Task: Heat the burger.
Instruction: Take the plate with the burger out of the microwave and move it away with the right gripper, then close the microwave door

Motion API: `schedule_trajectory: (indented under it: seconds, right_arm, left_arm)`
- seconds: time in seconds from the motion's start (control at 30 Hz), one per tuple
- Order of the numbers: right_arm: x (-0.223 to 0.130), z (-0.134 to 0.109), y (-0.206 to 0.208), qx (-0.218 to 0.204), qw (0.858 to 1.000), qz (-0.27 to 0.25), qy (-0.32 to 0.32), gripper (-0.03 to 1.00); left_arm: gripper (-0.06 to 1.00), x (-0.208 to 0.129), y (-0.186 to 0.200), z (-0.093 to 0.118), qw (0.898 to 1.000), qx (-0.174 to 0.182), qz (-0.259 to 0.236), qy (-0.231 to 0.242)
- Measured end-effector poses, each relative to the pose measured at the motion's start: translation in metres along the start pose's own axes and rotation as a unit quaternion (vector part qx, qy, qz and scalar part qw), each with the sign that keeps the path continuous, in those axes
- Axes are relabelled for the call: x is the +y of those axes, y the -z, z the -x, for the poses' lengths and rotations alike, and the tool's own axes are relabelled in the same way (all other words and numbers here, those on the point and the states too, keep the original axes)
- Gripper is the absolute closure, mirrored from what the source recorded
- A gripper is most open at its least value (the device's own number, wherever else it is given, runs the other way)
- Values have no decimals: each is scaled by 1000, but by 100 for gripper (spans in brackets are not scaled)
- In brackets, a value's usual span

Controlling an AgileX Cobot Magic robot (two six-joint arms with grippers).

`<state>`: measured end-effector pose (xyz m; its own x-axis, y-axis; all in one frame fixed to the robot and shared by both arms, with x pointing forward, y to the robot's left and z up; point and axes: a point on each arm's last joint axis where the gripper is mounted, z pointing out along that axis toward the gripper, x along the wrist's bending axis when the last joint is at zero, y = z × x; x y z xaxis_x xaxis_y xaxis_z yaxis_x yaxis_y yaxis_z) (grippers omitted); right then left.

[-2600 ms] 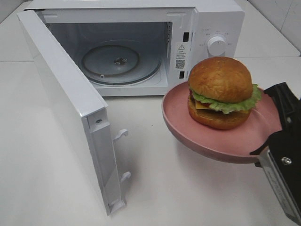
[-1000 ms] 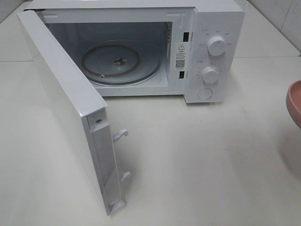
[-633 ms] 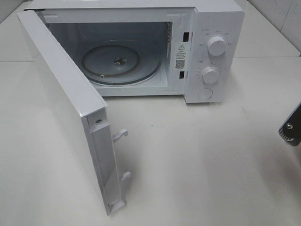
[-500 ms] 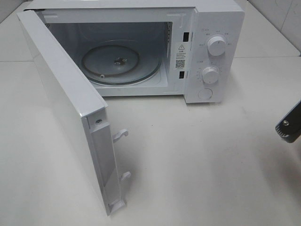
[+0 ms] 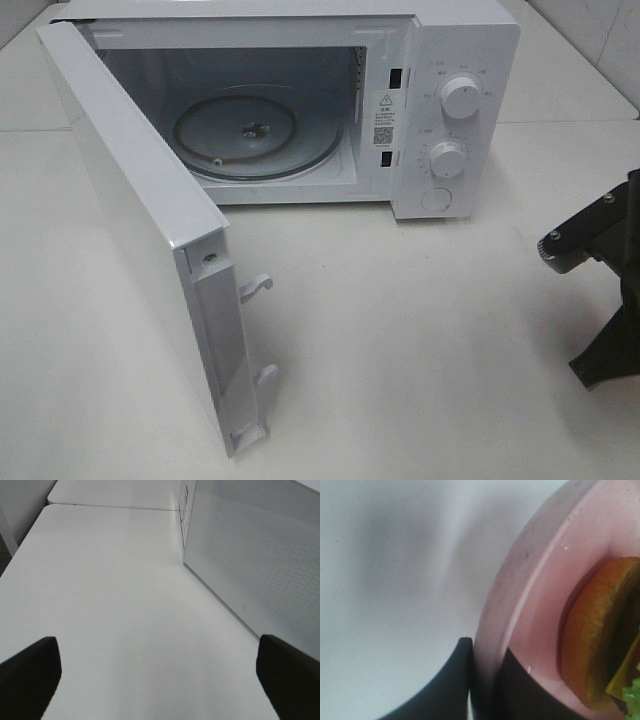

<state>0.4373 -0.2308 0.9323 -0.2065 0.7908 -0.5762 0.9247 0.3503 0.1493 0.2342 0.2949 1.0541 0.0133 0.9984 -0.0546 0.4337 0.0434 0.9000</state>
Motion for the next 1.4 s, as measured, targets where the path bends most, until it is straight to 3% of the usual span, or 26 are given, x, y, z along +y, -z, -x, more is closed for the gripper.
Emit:
schedule_trajectory:
  seconds: [0.77, 0.93, 1.0, 1.07, 1.1, 1.2, 1.27, 1.4]
  right_arm:
    - [20, -13, -63, 12, 997, -65, -40, 89]
    - [27, -14, -64, 8, 997, -66, -48, 83]
    - [33, -12, -61, 3, 996, -64, -56, 70]
    - [35, -12, -60, 5, 996, -64, -59, 67]
    - [37, -12, -59, 9, 996, -67, -66, 60]
    - [37, -13, -58, 13, 995, -70, -67, 58]
    - [42, -12, -48, 46, 994, -75, -68, 49]
    - [47, -6, -30, 85, 993, -61, -61, 43]
  left_arm:
    - [-4, 0, 0, 0, 1000, 0, 0, 0]
    - [-4, 0, 0, 0, 1000, 0, 0, 0]
    - [-4, 0, 0, 0, 1000, 0, 0, 0]
    - [-4, 0, 0, 0, 1000, 0, 0, 0]
    - [-4, 0, 0, 0, 1000, 0, 0, 0]
    - [-4, 0, 0, 0, 1000, 0, 0, 0]
    - [-4, 0, 0, 0, 1000, 0, 0, 0]
    - [-4, 0, 0, 0, 1000, 0, 0, 0]
